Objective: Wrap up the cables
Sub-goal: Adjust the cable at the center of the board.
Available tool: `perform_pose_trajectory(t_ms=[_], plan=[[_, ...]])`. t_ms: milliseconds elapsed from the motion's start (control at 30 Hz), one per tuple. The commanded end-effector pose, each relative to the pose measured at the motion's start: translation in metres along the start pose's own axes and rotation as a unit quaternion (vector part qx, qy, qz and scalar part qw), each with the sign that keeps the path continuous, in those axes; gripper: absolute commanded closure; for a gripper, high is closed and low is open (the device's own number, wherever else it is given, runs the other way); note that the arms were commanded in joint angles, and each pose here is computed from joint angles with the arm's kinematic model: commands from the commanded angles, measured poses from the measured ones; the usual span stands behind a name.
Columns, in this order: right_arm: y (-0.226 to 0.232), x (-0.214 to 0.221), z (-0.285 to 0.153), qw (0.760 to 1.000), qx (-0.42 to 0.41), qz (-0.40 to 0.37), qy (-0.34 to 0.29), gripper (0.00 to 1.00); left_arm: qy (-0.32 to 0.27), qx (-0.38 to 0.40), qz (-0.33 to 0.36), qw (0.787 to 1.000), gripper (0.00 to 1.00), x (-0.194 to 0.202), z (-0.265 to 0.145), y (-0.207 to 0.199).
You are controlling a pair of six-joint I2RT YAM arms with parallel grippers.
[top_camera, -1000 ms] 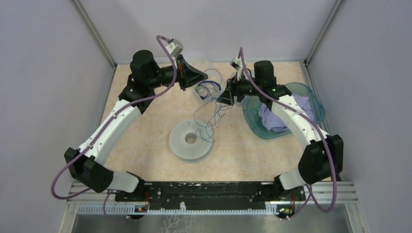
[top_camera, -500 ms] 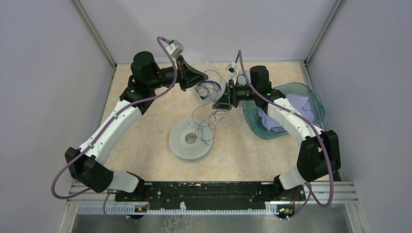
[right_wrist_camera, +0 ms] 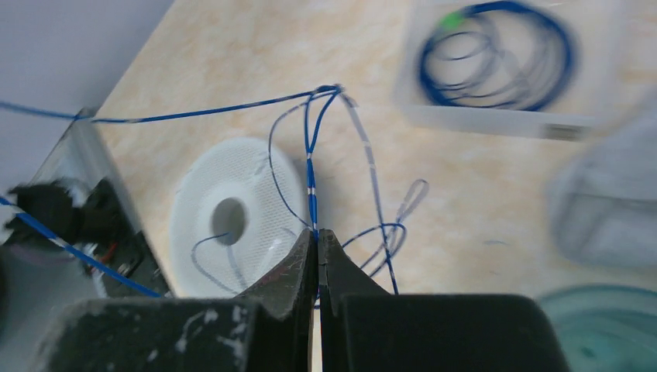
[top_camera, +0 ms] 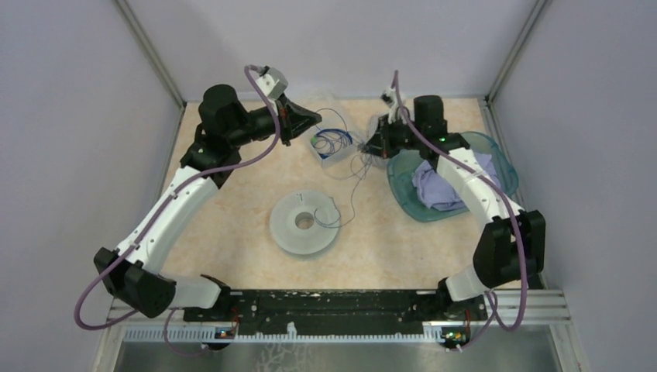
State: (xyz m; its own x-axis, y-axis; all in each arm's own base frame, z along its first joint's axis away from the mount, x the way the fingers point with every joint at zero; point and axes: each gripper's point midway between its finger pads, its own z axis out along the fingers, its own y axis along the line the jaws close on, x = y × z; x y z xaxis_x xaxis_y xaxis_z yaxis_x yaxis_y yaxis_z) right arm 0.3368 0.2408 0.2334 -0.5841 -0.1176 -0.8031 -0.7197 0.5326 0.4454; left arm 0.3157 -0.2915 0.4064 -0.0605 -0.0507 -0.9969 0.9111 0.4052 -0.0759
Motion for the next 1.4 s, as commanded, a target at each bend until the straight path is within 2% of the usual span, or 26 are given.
perform_pose_trajectory(t_ms=[0,100,267,433,567,633,700,867,933,1033,1200,1367], plan=[[-0.063,-0.059,-0.06,0.986,0.15,-0.024,-0.072,1.0,-0.004,-0.09,0.087,0.992,1.0,-0.021,-0.027,0.026],[-0.088,-0.079,-0.097,0.973,0.206,-0.029,-0.098,1.0,0.001,-0.174,0.133,0.976,1.0,-0.033,-0.048,0.052],[-0.099,-0.102,-0.134,0.955,0.259,-0.057,-0.132,1.0,0.02,-0.303,0.208,0.93,1.0,-0.05,-0.082,0.093],[-0.085,-0.118,-0.147,0.947,0.264,-0.091,-0.16,1.0,0.051,-0.358,0.253,0.898,1.0,-0.053,-0.099,0.111],[-0.096,-0.128,-0.167,0.925,0.328,-0.085,-0.172,1.0,0.119,-0.391,0.292,0.865,1.0,-0.034,-0.114,0.13],[-0.099,-0.135,-0.18,0.912,0.356,-0.094,-0.178,1.0,0.177,-0.394,0.318,0.844,1.0,-0.011,-0.122,0.14],[-0.088,-0.143,-0.182,0.913,0.343,-0.111,-0.189,1.0,0.246,-0.381,0.332,0.827,1.0,0.021,-0.13,0.147],[-0.03,-0.157,-0.169,0.938,0.216,-0.159,-0.219,1.0,0.375,-0.298,0.313,0.82,1.0,0.099,-0.139,0.15],[-0.025,-0.164,-0.175,0.935,0.221,-0.153,-0.232,1.0,0.412,-0.271,0.304,0.816,1.0,0.12,-0.144,0.149],[-0.036,-0.177,-0.194,0.917,0.284,-0.15,-0.239,1.0,0.441,-0.269,0.292,0.805,1.0,0.133,-0.159,0.157],[-0.045,-0.19,-0.219,0.894,0.348,-0.16,-0.231,1.0,0.451,-0.295,0.282,0.794,1.0,0.138,-0.195,0.188],[-0.031,-0.199,-0.224,0.896,0.337,-0.165,-0.237,1.0,0.476,-0.301,0.268,0.782,1.0,0.158,-0.219,0.207]])
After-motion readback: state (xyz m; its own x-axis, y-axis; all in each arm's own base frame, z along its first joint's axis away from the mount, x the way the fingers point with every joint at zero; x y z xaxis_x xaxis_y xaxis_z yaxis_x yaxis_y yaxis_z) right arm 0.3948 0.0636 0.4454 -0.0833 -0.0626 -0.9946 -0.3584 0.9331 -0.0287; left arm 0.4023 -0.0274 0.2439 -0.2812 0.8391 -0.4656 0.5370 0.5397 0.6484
